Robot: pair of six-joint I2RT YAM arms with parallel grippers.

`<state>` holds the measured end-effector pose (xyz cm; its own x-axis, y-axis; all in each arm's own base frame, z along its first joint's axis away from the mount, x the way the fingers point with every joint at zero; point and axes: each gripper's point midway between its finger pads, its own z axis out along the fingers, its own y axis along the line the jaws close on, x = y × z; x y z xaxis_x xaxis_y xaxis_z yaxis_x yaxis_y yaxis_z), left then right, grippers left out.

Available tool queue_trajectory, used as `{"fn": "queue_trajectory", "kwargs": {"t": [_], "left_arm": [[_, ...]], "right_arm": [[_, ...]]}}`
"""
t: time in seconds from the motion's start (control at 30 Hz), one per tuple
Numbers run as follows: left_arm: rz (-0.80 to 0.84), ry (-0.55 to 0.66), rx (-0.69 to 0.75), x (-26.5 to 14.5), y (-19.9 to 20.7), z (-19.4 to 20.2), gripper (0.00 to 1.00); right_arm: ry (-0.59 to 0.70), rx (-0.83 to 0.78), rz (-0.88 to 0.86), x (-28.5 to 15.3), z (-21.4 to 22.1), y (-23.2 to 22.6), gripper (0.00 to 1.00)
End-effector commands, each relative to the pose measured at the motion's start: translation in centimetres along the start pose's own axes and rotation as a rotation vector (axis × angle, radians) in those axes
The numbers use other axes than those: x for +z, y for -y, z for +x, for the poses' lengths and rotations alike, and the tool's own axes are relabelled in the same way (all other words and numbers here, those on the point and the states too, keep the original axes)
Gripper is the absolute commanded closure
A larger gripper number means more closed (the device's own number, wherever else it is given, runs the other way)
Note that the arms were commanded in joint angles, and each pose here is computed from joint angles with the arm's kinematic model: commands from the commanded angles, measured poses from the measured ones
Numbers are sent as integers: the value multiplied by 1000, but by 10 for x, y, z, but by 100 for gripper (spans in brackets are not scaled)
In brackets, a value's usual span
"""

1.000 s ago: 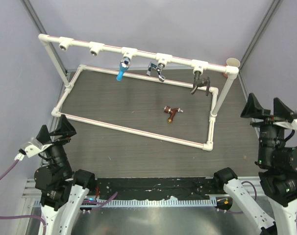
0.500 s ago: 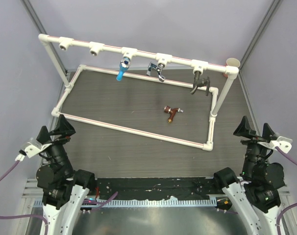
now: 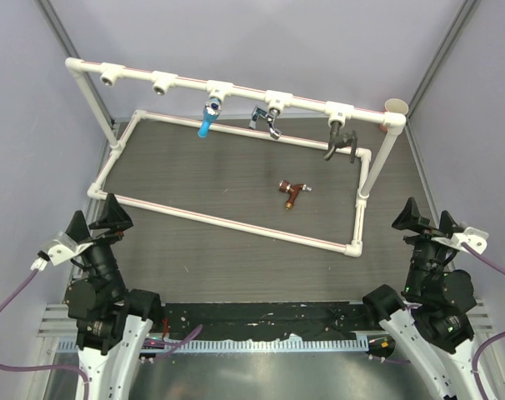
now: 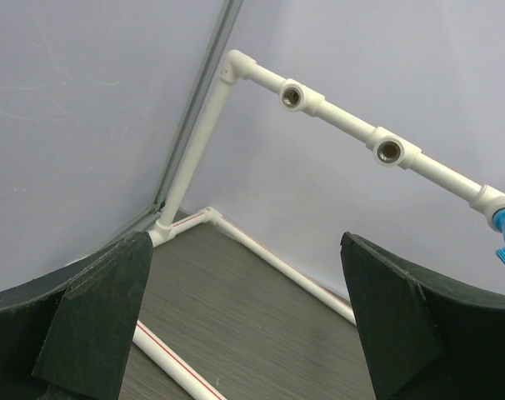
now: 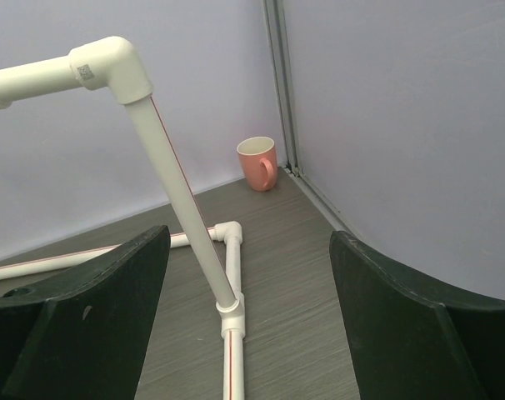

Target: Install the water faucets

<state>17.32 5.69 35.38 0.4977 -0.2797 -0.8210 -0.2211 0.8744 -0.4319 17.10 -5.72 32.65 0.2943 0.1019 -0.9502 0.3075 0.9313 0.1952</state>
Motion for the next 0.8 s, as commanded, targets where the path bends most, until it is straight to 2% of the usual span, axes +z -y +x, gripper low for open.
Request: {"fn": "queue_trajectory", "kwargs": {"t": [0.0, 0.1, 0.47, 0.77], "left_arm": [[50, 85, -85, -6, 7, -23, 0], [15, 94, -105, -5, 2, -22, 0], [173, 93, -89, -8, 30, -23, 0], [189, 97, -99, -8, 33, -23, 0]], "right_arm": [[27, 63, 34, 1, -7, 4, 17], [23, 61, 31, 1, -6, 3, 17], [19, 64, 6, 1, -4, -2, 18], [18, 64, -6, 1, -3, -5, 18]]}}
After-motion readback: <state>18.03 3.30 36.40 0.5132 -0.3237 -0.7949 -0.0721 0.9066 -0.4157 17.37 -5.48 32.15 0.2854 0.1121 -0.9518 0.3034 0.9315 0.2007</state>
